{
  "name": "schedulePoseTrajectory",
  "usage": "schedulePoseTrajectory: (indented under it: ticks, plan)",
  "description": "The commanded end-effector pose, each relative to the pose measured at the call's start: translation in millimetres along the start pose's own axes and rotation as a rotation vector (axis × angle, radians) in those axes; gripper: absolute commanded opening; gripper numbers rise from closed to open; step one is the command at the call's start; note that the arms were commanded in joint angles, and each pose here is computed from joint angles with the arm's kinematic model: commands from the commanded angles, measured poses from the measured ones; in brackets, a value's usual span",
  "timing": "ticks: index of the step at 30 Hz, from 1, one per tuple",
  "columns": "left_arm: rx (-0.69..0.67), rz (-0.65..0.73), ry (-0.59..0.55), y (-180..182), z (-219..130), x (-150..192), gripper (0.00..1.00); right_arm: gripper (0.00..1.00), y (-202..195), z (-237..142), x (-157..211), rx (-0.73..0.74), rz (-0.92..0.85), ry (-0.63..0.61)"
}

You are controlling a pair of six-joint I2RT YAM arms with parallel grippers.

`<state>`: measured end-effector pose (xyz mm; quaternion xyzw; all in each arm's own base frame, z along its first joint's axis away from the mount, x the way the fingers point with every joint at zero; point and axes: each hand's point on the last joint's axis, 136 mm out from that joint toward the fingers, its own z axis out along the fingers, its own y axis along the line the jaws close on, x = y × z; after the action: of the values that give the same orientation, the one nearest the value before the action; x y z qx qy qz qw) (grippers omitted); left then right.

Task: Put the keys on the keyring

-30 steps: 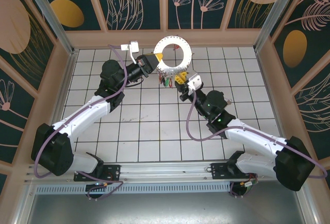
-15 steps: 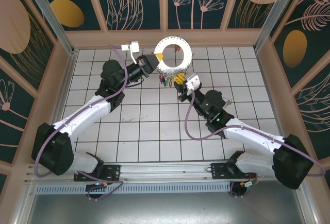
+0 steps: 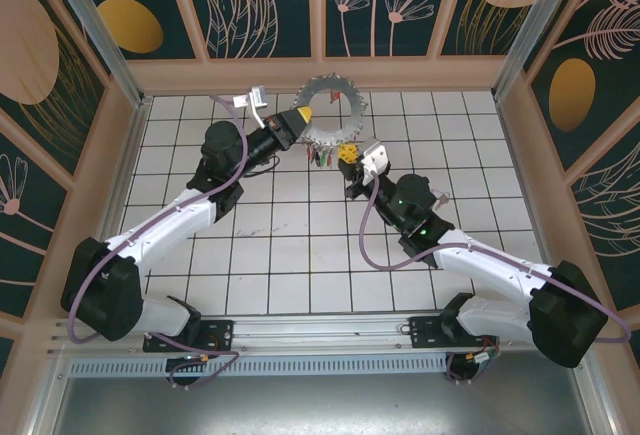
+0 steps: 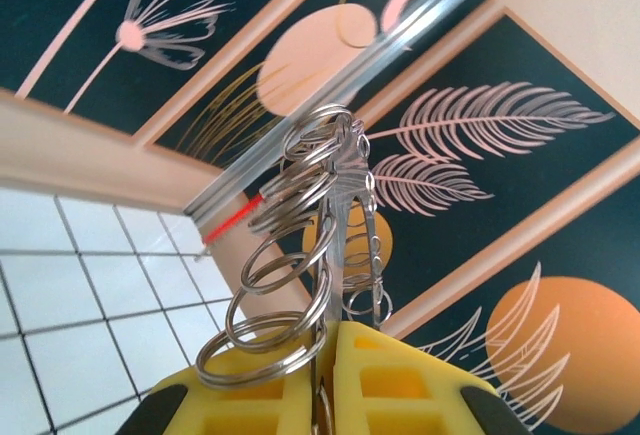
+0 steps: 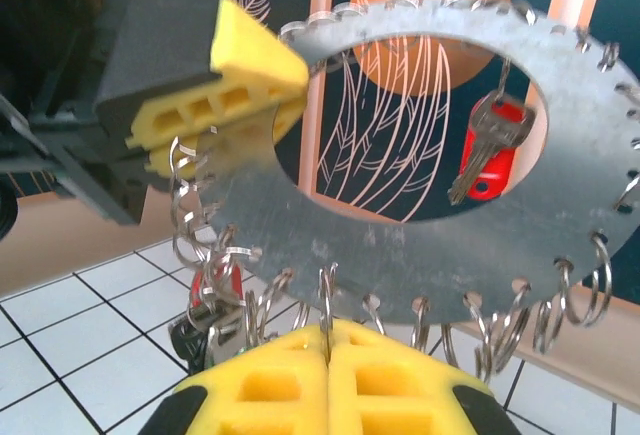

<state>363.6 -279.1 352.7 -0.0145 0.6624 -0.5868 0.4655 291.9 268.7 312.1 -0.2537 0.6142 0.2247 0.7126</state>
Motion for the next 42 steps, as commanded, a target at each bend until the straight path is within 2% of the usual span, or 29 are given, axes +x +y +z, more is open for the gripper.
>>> schedulePoseTrajectory:
  ticks: [1,9,12,15,18,20,27,31,34,38,42]
  plan:
    - [-0.045,-0.124,-0.056,21,-2,0,0.03,0.00,-10,-2,-13,0.042,0.054,-0.039]
    - [-0.029,-0.343,-0.002,43,-1,28,0.07,0.00,-22,5,-2,0.105,0.053,-0.009]
    - [-0.075,-0.381,0.011,59,-5,39,0.15,0.00,-25,9,5,0.076,0.098,0.027]
    - [-0.162,-0.394,0.013,79,-11,48,0.30,0.00,-29,11,14,0.037,0.125,0.081]
    - [-0.225,-0.394,0.023,95,-16,58,0.38,0.00,-23,12,25,-0.027,0.123,0.144]
    - [-0.249,-0.391,0.037,103,-18,64,0.41,0.00,-23,13,33,-0.047,0.126,0.188]
    - [-0.399,-0.394,0.102,148,-34,98,0.60,0.00,-32,17,67,-0.055,0.122,0.365]
    - [-0.456,-0.407,0.110,166,-49,113,0.64,0.00,-41,18,83,-0.028,0.089,0.439]
    - [-0.487,-0.385,0.109,171,-56,116,0.66,0.00,-42,17,93,-0.025,0.008,0.495]
    - [-0.543,-0.288,0.085,172,-63,104,0.67,0.00,-35,16,113,-0.010,-0.208,0.606]
    - [-0.492,-0.115,0.062,149,-57,79,0.67,0.00,-9,9,113,-0.177,-0.236,0.568]
